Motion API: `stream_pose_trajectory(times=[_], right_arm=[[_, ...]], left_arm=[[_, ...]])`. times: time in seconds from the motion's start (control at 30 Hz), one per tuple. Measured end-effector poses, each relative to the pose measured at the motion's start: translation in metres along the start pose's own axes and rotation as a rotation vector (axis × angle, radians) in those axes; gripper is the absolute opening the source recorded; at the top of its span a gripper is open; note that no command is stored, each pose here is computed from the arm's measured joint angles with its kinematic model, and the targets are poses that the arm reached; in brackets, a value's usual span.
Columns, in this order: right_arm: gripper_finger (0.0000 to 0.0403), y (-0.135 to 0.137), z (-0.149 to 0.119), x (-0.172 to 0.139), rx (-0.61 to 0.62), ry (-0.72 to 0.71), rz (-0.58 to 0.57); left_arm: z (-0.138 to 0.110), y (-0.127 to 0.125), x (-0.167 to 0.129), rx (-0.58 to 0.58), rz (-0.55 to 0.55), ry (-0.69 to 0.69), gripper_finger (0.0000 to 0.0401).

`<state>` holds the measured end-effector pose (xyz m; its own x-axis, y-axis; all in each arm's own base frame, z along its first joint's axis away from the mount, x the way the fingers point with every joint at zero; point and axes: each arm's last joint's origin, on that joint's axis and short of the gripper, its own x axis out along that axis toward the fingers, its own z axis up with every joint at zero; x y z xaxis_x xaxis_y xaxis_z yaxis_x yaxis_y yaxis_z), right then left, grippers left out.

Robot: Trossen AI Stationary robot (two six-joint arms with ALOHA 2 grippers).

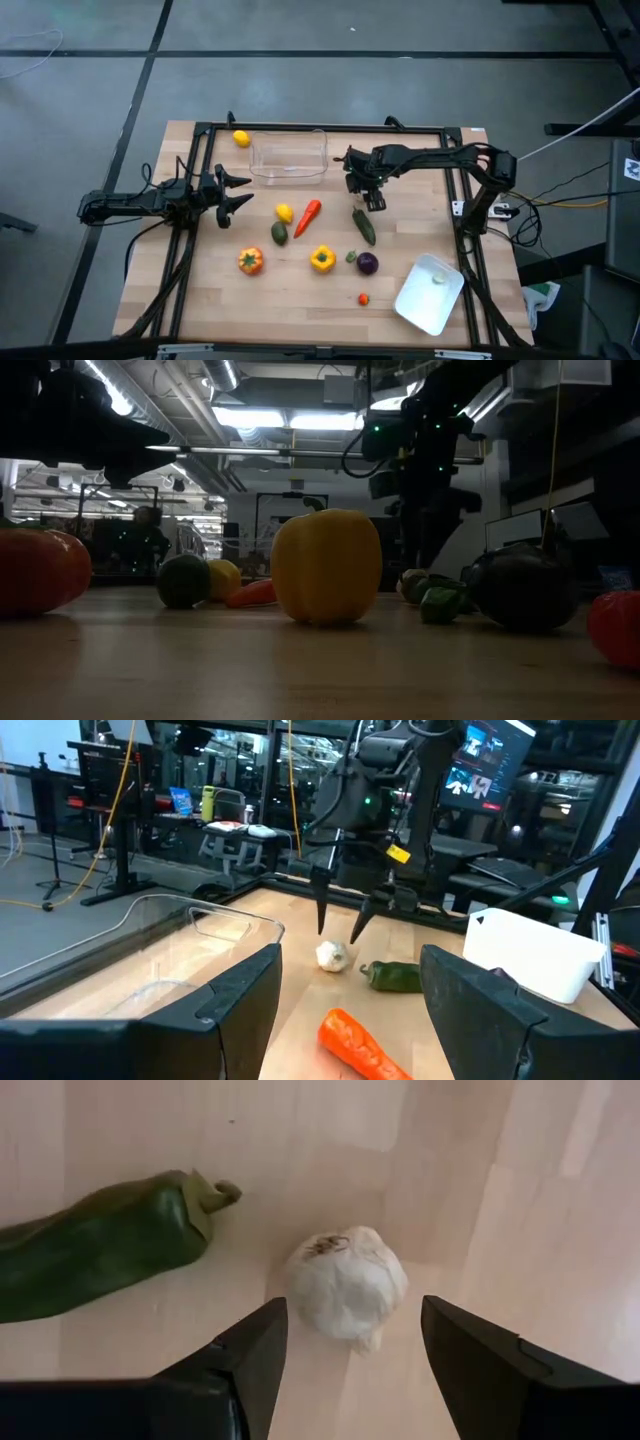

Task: Sort produce into baskets
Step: Put the white garlic into the white bin

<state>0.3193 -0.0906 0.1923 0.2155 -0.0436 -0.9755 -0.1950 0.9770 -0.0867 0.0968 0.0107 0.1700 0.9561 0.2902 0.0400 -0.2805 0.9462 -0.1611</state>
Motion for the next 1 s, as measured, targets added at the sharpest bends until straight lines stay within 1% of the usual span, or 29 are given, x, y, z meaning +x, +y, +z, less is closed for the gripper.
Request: stream_pose_trajectory(times=[0.2, 0.37, 0.57, 0.67, 0.87, 1.0], right_arm=[[0.023, 0.0, 0.003, 0.012, -0.001, 0.008, 0.027], [0.023, -0.002, 0.006, 0.025, -0.002, 0.01, 0.02], [0.0228, -0.002, 0.006, 0.036, 0.001, 0.046, 0.037], [0.0213, -0.002, 0.006, 0.036, 0.0, 0.044, 0.036], [0.0162, -0.002, 0.005, 0.035, -0.001, 0.062, 0.013], [0.0154, -0.002, 0.004, 0.035, -0.001, 0.07, 0.01]], left_arm=[[0.0, 0.0, 0.0, 0.0, 0.0, 0.0, 0.0235], [0.0, 0.0, 0.0, 0.001, 0.001, 0.001, 0.0235], [0.0, 0.0, 0.0, 0.001, 0.001, 0.001, 0.0235], [0.0, 0.0, 0.0, 0.001, 0.001, 0.001, 0.0235], [0.0, 0.0, 0.0, 0.0, 0.001, 0.001, 0.0235], [0.0, 0.0, 0.0, -0.001, 0.001, 0.001, 0.0235]])
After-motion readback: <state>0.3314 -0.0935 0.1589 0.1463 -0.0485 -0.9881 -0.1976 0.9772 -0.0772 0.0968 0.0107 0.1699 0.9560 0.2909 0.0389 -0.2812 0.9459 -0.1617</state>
